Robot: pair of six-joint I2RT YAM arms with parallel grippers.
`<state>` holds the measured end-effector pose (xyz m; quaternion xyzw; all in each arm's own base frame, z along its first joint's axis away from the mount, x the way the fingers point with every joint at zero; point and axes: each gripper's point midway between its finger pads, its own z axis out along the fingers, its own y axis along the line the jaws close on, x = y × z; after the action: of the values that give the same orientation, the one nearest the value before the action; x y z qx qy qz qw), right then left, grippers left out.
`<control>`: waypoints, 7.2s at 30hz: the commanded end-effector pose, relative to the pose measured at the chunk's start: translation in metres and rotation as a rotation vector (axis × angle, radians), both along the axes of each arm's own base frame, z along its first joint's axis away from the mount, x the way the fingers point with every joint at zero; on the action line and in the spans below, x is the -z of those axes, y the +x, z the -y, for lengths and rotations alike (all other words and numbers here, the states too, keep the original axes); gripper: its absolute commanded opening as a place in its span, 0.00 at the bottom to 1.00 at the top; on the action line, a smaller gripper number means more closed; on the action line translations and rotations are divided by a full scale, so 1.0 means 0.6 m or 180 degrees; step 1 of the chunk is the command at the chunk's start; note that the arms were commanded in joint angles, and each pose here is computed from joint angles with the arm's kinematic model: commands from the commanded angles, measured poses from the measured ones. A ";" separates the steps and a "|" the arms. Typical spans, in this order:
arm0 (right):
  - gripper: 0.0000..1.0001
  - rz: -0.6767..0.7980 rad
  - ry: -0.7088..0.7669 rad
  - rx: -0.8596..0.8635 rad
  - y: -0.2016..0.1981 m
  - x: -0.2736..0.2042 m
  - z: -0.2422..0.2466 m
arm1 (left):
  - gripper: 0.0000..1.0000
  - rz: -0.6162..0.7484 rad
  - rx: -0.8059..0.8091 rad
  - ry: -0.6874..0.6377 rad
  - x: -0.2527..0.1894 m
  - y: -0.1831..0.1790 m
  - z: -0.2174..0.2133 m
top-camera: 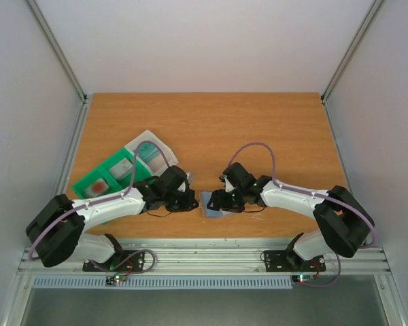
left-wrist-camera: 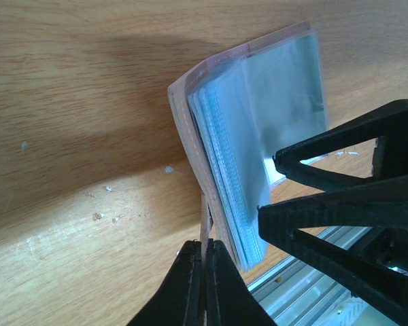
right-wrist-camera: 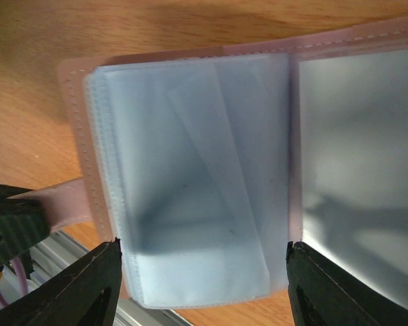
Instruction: Take the credit cards out of the card holder
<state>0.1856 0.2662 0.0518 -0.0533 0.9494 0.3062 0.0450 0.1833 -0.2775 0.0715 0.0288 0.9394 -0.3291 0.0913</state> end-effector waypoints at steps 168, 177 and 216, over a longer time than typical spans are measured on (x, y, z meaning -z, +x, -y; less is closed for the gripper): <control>0.54 0.0917 -0.0062 -0.0171 0.048 -0.087 -0.015 | 0.00 0.0284 0.0540 0.0300 -0.010 0.005 -0.017; 0.66 0.0482 -0.0041 -0.0353 0.039 -0.030 -0.049 | 0.00 0.0315 0.0325 0.0341 -0.011 0.019 -0.031; 0.37 0.0640 -0.1167 0.0113 0.040 0.009 0.084 | 0.00 0.0287 0.0442 0.0400 -0.009 0.014 -0.036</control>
<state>0.2092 0.2285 0.0348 -0.0815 0.9791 0.1433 0.1187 0.1875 -0.2526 0.0695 0.1028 0.9540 -0.2643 0.0973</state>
